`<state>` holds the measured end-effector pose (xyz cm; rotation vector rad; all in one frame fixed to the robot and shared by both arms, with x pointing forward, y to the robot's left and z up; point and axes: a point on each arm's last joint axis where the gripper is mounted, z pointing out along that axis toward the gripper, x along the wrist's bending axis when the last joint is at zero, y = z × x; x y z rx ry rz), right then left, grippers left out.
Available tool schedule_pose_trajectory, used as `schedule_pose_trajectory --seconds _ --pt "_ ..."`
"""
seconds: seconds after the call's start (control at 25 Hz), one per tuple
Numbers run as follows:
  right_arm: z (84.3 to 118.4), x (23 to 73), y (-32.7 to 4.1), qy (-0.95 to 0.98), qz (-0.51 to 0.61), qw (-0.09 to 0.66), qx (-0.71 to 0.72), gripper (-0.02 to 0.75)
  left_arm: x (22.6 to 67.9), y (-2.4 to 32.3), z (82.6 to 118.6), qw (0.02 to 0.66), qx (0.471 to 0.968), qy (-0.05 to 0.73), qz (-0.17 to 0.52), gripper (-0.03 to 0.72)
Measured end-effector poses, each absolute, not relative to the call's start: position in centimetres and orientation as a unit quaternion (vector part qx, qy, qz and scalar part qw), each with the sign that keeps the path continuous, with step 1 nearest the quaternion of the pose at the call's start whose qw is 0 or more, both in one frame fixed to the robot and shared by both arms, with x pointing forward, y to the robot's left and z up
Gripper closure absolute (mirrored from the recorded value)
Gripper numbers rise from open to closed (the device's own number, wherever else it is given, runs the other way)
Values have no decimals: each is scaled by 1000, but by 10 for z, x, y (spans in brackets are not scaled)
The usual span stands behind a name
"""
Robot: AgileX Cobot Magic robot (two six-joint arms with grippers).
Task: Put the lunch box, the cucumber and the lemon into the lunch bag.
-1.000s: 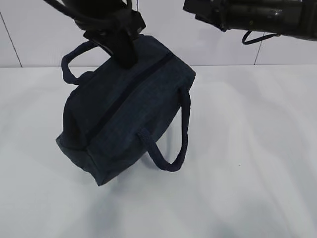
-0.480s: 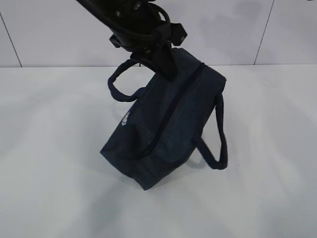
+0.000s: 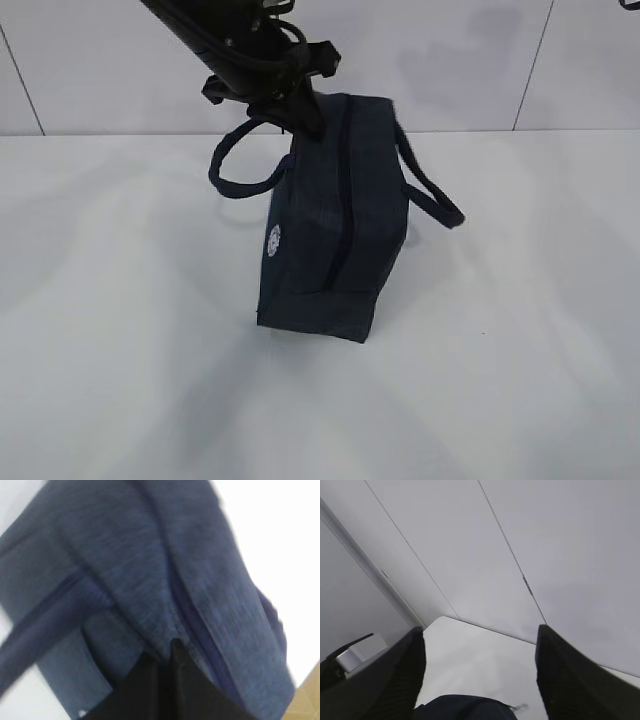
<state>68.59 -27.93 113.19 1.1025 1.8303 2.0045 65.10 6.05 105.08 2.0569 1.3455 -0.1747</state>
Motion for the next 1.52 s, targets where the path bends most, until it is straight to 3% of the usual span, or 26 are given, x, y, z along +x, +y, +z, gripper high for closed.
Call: schedule_pose_trajectory --seconds 0.16,0.24,0.36,0.48,0.8,1.12,1.32,1.52 --pt "1132 686 -279 622 680 105 374 218 656 66 1045 328 784 523 -68 648" --pt "1131 685 -279 624 678 103 374 218 657 66 1046 329 783 524 -67 571" --pt "1131 685 -279 625 676 98 379 218 657 68 1048 331 782 524 -65 386" --pt "1139 685 -279 635 666 100 377 220 655 74 1061 335 785 520 -45 288" --pt "1217 672 -272 681 628 158 341 320 635 102 1133 370 787 487 81 260" --pt "1292 617 -229 761 517 247 304 438 596 131 1206 401 775 452 186 260" --pt "1315 581 -208 775 500 262 283 480 561 147 1249 432 759 435 221 277" --pt "1343 544 -213 756 512 287 290 489 527 162 1271 429 765 427 222 280"
